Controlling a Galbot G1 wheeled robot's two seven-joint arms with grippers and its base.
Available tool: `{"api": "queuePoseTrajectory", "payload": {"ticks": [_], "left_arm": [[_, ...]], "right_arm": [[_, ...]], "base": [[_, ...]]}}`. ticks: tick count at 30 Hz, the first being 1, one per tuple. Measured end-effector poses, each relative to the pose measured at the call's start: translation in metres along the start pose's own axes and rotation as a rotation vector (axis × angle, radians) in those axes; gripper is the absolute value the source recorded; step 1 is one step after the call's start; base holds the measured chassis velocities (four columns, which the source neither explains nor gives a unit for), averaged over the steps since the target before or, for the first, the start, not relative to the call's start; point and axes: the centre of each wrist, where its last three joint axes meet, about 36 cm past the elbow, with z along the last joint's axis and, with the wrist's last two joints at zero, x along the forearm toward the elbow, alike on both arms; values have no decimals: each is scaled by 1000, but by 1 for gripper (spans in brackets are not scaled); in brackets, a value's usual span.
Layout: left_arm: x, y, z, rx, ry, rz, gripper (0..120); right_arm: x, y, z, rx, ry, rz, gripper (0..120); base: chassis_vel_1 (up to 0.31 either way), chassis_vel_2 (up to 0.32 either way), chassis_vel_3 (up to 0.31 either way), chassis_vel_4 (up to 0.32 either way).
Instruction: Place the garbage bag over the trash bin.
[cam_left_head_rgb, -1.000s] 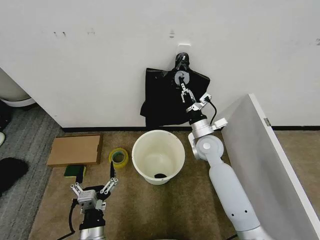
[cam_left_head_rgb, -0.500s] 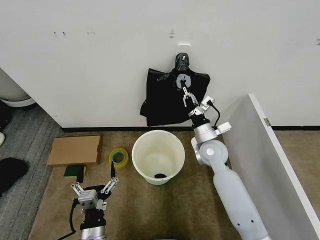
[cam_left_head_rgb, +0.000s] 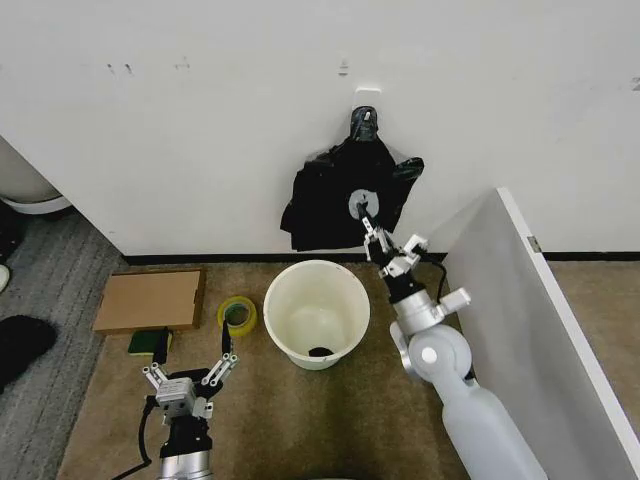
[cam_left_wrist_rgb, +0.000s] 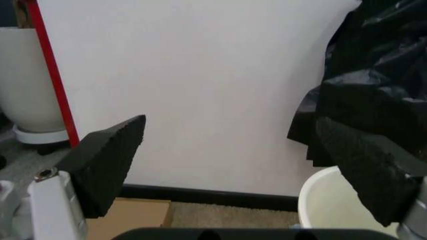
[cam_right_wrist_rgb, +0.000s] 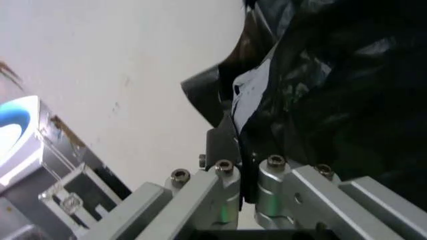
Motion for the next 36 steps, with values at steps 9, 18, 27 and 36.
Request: {"api": "queuePoseTrajectory", "payload": {"ticks": [9, 18, 27, 36], "left_arm": [[-1, 1, 0, -3, -3, 9, 100], [-2, 3, 0, -5, -7, 15, 100], [-3, 5, 0, -9, -11, 26, 100], [-3, 5, 0, -1, -12, 24, 100]], "right_arm": [[35, 9, 4, 128, 69, -10, 0], [77, 19, 15, 229, 160, -20, 0], [106, 31, 20, 269, 207, -25, 0], [146, 40, 30, 318, 238, -56, 0]], "base": [[0, 0, 0, 0], [0, 0, 0, 0], [0, 0, 0, 0], [0, 0, 0, 0]]}}
